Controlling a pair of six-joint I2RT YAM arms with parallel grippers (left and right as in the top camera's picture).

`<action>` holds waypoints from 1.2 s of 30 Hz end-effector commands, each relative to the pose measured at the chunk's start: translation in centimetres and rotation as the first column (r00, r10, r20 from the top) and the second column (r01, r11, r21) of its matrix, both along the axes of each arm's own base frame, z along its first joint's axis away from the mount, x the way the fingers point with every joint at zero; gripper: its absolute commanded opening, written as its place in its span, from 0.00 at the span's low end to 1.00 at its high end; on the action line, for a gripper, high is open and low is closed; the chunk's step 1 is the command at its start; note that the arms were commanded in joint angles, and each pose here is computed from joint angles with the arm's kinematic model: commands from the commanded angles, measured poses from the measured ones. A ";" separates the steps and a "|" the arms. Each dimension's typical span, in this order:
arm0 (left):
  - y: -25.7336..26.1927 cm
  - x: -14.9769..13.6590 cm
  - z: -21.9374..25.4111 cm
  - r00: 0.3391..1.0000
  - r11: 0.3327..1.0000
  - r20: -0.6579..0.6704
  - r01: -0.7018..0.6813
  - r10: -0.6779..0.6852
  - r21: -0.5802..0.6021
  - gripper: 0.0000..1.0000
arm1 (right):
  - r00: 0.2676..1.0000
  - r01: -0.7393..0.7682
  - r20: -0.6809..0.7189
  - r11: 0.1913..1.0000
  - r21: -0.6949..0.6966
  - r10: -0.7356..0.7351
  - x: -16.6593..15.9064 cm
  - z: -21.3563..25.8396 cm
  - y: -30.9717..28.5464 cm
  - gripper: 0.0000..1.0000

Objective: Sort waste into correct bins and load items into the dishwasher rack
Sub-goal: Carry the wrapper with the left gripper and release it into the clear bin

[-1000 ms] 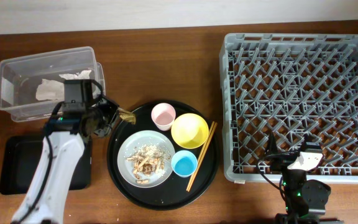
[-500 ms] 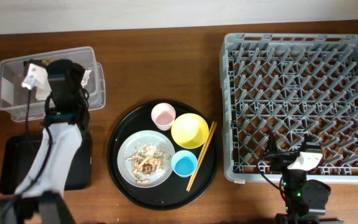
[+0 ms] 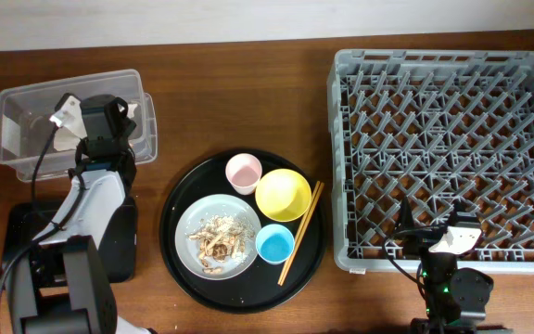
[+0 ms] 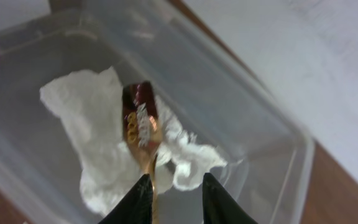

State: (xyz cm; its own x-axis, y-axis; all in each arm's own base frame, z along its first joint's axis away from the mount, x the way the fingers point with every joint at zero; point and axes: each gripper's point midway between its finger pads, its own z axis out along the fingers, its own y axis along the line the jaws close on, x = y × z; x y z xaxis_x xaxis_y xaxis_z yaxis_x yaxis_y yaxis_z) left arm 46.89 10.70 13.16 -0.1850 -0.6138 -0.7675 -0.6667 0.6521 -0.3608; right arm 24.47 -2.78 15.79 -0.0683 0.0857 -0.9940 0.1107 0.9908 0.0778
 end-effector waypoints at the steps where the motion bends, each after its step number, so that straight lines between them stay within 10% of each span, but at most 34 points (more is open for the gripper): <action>1: 0.1 -1.0 -1.8 0.996 1.000 -0.090 0.011 -0.011 -0.001 0.27 | 1.000 0.012 -0.003 1.000 0.007 -0.012 0.0 -0.3 -0.2 0.99; 12: -1.6 -2.9 -1.9 0.982 0.994 -0.166 0.077 -0.089 -0.074 0.27 | 1.000 0.012 -0.003 1.000 0.007 -0.012 0.0 -0.3 -0.2 0.99; 27: -2.8 0.8 3.6 0.980 0.982 0.083 0.186 -0.182 -0.038 0.32 | 1.000 0.012 -0.003 1.000 0.007 -0.012 0.0 -0.3 -0.2 0.99; 36: -4.9 2.3 -0.7 0.920 0.919 -0.059 0.390 -0.387 0.057 0.27 | 1.000 0.012 -0.003 1.000 0.007 -0.012 0.0 -0.3 -0.2 0.99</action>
State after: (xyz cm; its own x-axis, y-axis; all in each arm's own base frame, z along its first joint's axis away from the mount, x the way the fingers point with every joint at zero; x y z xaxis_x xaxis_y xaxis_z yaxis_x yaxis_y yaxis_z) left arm 49.11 6.17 12.63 -0.3810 -0.5229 -0.7625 -0.4252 0.8314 -0.3577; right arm 24.47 -2.78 15.79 -0.0683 0.0857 -0.9940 0.1107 0.9908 0.0778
